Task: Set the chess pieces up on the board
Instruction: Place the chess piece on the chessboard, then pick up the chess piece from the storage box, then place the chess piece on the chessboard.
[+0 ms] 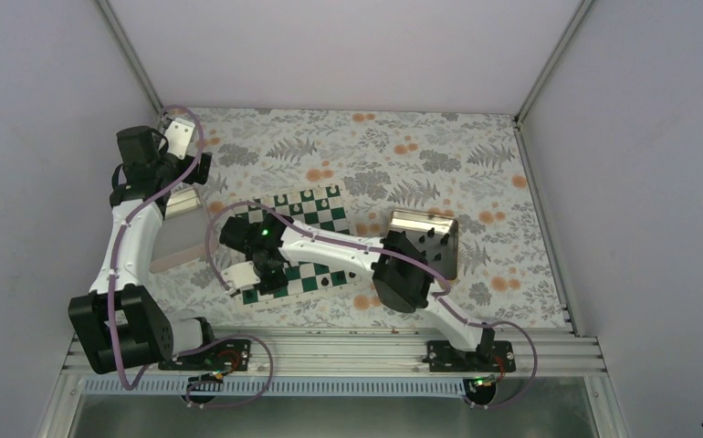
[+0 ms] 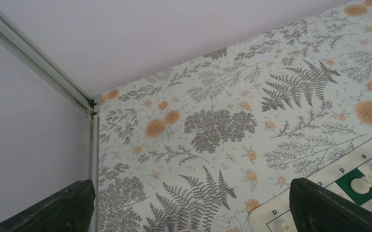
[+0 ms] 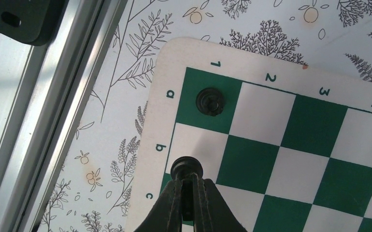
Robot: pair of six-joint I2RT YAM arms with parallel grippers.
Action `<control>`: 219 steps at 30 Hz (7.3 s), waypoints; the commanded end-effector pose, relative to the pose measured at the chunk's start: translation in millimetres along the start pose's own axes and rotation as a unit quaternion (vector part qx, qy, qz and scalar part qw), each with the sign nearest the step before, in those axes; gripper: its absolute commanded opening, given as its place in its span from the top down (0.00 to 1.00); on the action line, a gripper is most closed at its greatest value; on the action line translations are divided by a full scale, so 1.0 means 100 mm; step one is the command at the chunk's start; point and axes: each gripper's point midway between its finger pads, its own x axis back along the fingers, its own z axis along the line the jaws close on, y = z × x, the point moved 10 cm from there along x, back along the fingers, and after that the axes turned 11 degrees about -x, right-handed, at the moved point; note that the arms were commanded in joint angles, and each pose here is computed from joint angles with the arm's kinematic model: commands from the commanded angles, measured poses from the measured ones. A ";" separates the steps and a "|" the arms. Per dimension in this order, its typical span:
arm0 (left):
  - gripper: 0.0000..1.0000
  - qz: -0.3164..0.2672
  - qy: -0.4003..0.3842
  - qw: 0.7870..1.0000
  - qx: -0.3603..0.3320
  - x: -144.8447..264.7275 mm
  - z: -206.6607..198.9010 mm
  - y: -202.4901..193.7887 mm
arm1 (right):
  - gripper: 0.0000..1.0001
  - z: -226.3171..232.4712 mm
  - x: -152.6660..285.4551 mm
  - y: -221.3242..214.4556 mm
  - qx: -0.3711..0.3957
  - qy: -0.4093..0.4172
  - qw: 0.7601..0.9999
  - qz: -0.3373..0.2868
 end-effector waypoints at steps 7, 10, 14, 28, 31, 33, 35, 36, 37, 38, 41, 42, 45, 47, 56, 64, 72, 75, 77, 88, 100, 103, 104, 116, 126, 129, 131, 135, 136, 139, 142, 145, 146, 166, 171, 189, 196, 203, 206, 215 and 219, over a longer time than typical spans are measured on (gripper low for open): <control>0.00 -0.019 -0.002 1.000 -0.007 0.07 0.00 0.05 | 0.96 0.02 -0.17 0.03 0.016 0.013 1.000 0.004; 0.00 -0.019 -0.006 1.000 -0.007 0.06 0.00 0.05 | 0.96 0.01 -0.20 0.02 0.015 0.013 1.000 0.006; 0.00 -0.021 -0.006 1.000 -0.007 0.06 0.00 0.05 | 0.96 0.01 -0.21 0.02 0.014 0.014 1.000 0.004; 0.00 -0.020 -0.015 1.000 -0.006 0.05 -0.01 0.04 | 0.95 -0.01 -0.28 -0.03 0.012 0.010 1.000 0.010; 0.00 -0.021 -0.016 1.000 -0.007 0.05 -0.02 0.04 | 0.94 -0.01 -0.29 -0.04 0.011 0.010 1.000 0.011; 0.00 -0.020 -0.016 1.000 -0.007 0.05 -0.02 0.04 | 0.94 -0.01 -0.31 -0.05 0.011 0.010 1.000 0.013; 0.00 -0.020 -0.017 1.000 -0.007 0.05 -0.02 0.04 | 0.92 -0.02 -0.32 -0.06 0.009 0.011 1.000 0.013; 0.00 -0.020 -0.017 1.000 -0.007 0.05 -0.02 0.04 | 0.91 -0.02 -0.33 -0.07 0.008 0.011 1.000 0.014; 0.00 -0.020 -0.018 1.000 -0.007 0.05 -0.02 0.04 | 0.90 -0.03 -0.33 -0.07 0.007 0.010 1.000 0.013; 0.00 -0.021 -0.018 1.000 -0.007 0.05 -0.02 0.04 | 0.90 -0.03 -0.33 -0.07 0.006 0.009 1.000 0.012; 0.00 -0.023 -0.019 1.000 -0.008 0.06 -0.02 0.05 | 0.87 -0.05 -0.30 -0.05 0.003 0.004 1.000 0.007; 0.00 -0.024 -0.018 1.000 -0.008 0.07 -0.02 0.05 | 0.84 -0.06 -0.29 -0.04 0.002 0.003 1.000 0.005; 0.00 -0.024 -0.018 1.000 -0.008 0.07 -0.02 0.05 | 0.78 -0.08 -0.21 -0.01 -0.001 -0.003 1.000 -0.005; 0.00 -0.024 -0.015 1.000 -0.008 0.07 -0.02 0.05 | 0.76 -0.10 -0.15 0.02 -0.005 -0.010 1.000 -0.012; 0.00 -0.022 -0.007 1.000 -0.012 0.09 -0.01 0.06 | 0.72 -0.23 0.56 -0.02 -0.038 -0.029 0.997 -0.060; 0.00 -0.018 0.001 1.000 -0.013 0.09 0.00 0.05 | 0.72 -0.96 1.18 -1.34 -0.222 -0.111 0.968 -0.034; 0.00 -0.011 0.001 1.000 -0.013 0.05 0.00 0.01 | 0.72 -1.09 1.60 -2.87 -0.389 -0.155 0.908 -0.010; 0.00 -0.008 0.002 1.000 -0.013 0.04 0.00 0.01 | 0.73 -0.94 1.51 -3.14 -0.416 -0.154 0.896 0.015; 0.00 -0.006 0.002 1.000 -0.012 0.03 0.00 0.00 | 0.73 -0.87 1.48 -3.31 -0.439 -0.148 0.886 0.025; 0.00 -0.001 0.001 1.000 -0.012 0.00 0.00 -0.02 | 0.74 -0.45 1.65 -4.02 -0.526 -0.143 0.838 0.035; 0.00 0.000 -0.004 1.000 -0.012 -0.01 -0.01 -0.03 | 0.74 -0.19 1.56 -4.29 -0.545 -0.132 0.825 0.063; 0.00 0.000 -0.005 1.000 -0.011 -0.02 -0.01 -0.04 | 0.73 -0.19 1.51 -4.34 -0.551 -0.134 0.821 0.070; 0.00 0.000 -0.005 1.000 -0.011 -0.01 -0.01 -0.03 | 0.73 -0.19 1.50 -4.36 -0.553 -0.132 0.820 0.070; 0.00 0.006 -0.011 1.000 -0.010 -0.06 -0.01 -0.05 | 0.73 -0.18 1.31 -4.46 -0.557 -0.114 0.818 0.081; 0.00 0.009 -0.010 1.000 -0.010 -0.07 -0.01 -0.06 | 0.73 -0.22 1.16 -4.50 -0.561 -0.090 0.819 0.083; 0.00 0.008 -0.010 1.000 -0.009 -0.06 -0.01 -0.05 | 0.73 -0.23 1.14 -4.50 -0.561 -0.089 0.819 0.083; 0.00 0.007 -0.010 1.000 -0.009 -0.06 -0.01 -0.05 | 0.74 -0.24 1.14 -4.51 -0.561 -0.096 0.819 0.079; 0.00 0.007 -0.011 1.000 -0.009 -0.06 -0.01 -0.05 | 0.81 -0.27 1.14 -4.50 -0.561 -0.098 0.819 0.071; 0.00 0.008 -0.011 1.000 -0.009 -0.06 -0.01 -0.05 | 0.84 -0.27 1.13 -4.51 -0.562 -0.096 0.818 0.072; 0.00 0.009 -0.011 1.000 -0.009 -0.06 -0.01 -0.06 | 0.92 -0.27 1.11 -4.51 -0.563 -0.093 0.818 0.074; 0.00 0.010 -0.011 1.000 -0.009 -0.06 -0.01 -0.06 | 0.96 -0.26 1.18 -4.49 -0.562 -0.095 0.818 0.070; 0.00 0.009 -0.011 1.000 -0.009 -0.06 -0.01 -0.06 | 0.96 -0.26 1.30 -4.44 -0.561 -0.099 0.819 0.062; 0.00 0.009 -0.012 1.000 -0.009 -0.06 -0.01 -0.06 | 0.96 -0.27 1.36 -4.41 -0.561 -0.102 0.819 0.060; 0.00 0.010 -0.004 1.000 -0.009 -0.06 0.01 -0.05 | 0.96 -0.59 1.57 -2.10 -0.319 -0.104 0.942 0.006; 0.00 0.014 -0.007 1.000 -0.009 -0.09 0.00 -0.07 | 0.96 -0.40 1.26 -1.54 -0.249 -0.072 0.966 0.001; 0.00 0.016 -0.008 1.000 -0.008 -0.10 0.01 -0.07 | 0.96 0.00 0.52 -0.93 -0.169 -0.042 0.985 0.020; 0.00 0.017 -0.008 1.000 -0.008 -0.11 0.00 -0.09 | 0.96 -0.01 0.31 -0.96 -0.168 -0.029 0.985 0.034; 0.00 0.017 -0.009 1.000 -0.008 -0.12 0.00 -0.08 | 0.96 -0.03 0.19 -0.97 -0.168 -0.020 0.985 0.038; 0.00 0.016 -0.009 1.000 -0.009 -0.11 0.00 -0.08 | 0.96 -0.04 0.17 -0.96 -0.167 -0.015 0.985 0.038; 0.00 0.016 -0.009 1.000 -0.009 -0.11 0.00 -0.08 | 0.96 -0.02 0.10 -0.98 -0.166 -0.002 0.985 0.043; 0.00 0.017 -0.008 1.000 -0.009 -0.11 0.00 -0.08 | 0.96 -0.01 0.07 -1.01 -0.166 0.004 0.985 0.048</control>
